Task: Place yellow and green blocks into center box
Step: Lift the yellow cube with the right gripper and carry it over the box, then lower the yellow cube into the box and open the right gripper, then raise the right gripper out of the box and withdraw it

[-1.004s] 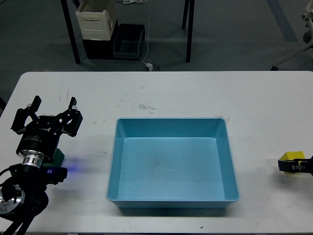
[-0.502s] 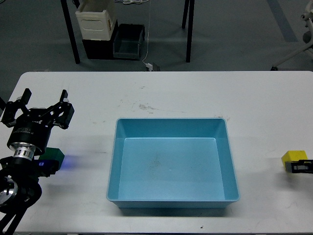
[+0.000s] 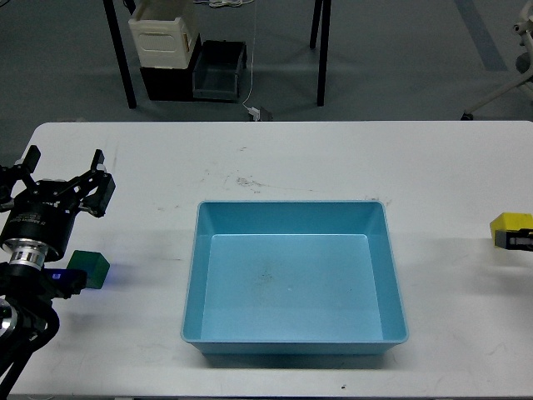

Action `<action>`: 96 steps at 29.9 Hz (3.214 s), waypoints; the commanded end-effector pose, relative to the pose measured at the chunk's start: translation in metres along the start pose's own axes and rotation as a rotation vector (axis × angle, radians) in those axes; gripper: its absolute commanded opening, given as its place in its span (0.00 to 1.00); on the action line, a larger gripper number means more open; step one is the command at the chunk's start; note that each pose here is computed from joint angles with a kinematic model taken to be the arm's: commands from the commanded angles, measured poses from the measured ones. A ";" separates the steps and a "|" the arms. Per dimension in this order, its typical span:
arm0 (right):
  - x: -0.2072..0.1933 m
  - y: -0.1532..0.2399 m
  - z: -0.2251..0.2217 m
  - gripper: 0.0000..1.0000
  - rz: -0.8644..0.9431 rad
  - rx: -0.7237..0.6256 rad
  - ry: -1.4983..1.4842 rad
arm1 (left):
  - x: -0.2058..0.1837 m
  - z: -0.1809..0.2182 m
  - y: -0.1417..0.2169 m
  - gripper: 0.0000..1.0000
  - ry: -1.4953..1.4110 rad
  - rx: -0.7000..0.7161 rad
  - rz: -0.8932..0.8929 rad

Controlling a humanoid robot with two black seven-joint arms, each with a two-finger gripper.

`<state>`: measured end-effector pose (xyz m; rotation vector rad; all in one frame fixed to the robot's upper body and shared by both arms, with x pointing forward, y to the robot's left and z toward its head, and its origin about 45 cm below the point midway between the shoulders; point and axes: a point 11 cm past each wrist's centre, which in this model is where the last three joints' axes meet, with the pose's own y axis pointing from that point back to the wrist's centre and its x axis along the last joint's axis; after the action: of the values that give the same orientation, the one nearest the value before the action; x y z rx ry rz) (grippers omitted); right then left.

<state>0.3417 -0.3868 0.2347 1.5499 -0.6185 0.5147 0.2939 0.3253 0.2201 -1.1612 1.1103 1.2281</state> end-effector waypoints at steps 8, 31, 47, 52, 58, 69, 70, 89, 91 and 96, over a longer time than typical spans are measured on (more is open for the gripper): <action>0.090 0.041 -0.037 0.00 0.220 0.162 0.044 | -0.028 0.032 -0.014 1.00 -0.104 -0.023 -0.057; 0.051 0.113 -0.227 0.00 0.086 0.965 0.861 | -0.021 0.030 -0.013 1.00 -0.094 -0.026 -0.042; -0.024 0.031 -0.248 0.00 -0.149 0.845 1.232 | -0.020 0.027 -0.013 1.00 -0.067 -0.038 -0.045; -0.031 0.014 -0.258 0.00 -0.173 0.843 1.232 | -0.018 0.025 -0.012 1.00 -0.055 -0.042 -0.042; -0.043 -0.008 -0.260 0.04 -0.210 0.821 1.223 | -0.028 0.039 -0.015 1.00 -0.058 -0.084 -0.068; -0.044 -0.021 -0.260 0.51 -0.223 0.806 1.178 | -0.032 0.040 -0.017 1.00 -0.069 -0.068 -0.077; -0.042 -0.021 -0.261 0.62 -0.216 0.810 1.167 | -0.032 0.041 -0.017 1.00 -0.079 -0.065 -0.075; 0.037 -0.001 -0.279 0.98 0.031 0.908 0.795 | -0.065 0.076 -0.038 1.00 -0.440 -0.064 -0.136; 0.055 0.012 -0.285 0.98 0.080 0.958 0.715 | -0.071 0.079 -0.044 1.00 -0.587 -0.063 -0.166; 0.097 0.043 -0.291 0.98 0.216 1.049 0.567 | -0.089 0.078 -0.053 1.00 -1.040 -0.057 -0.273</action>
<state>0.3928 -0.1045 0.3255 2.0858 0.0880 1.5163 0.3384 0.3950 0.3081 -0.7032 0.3600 1.3660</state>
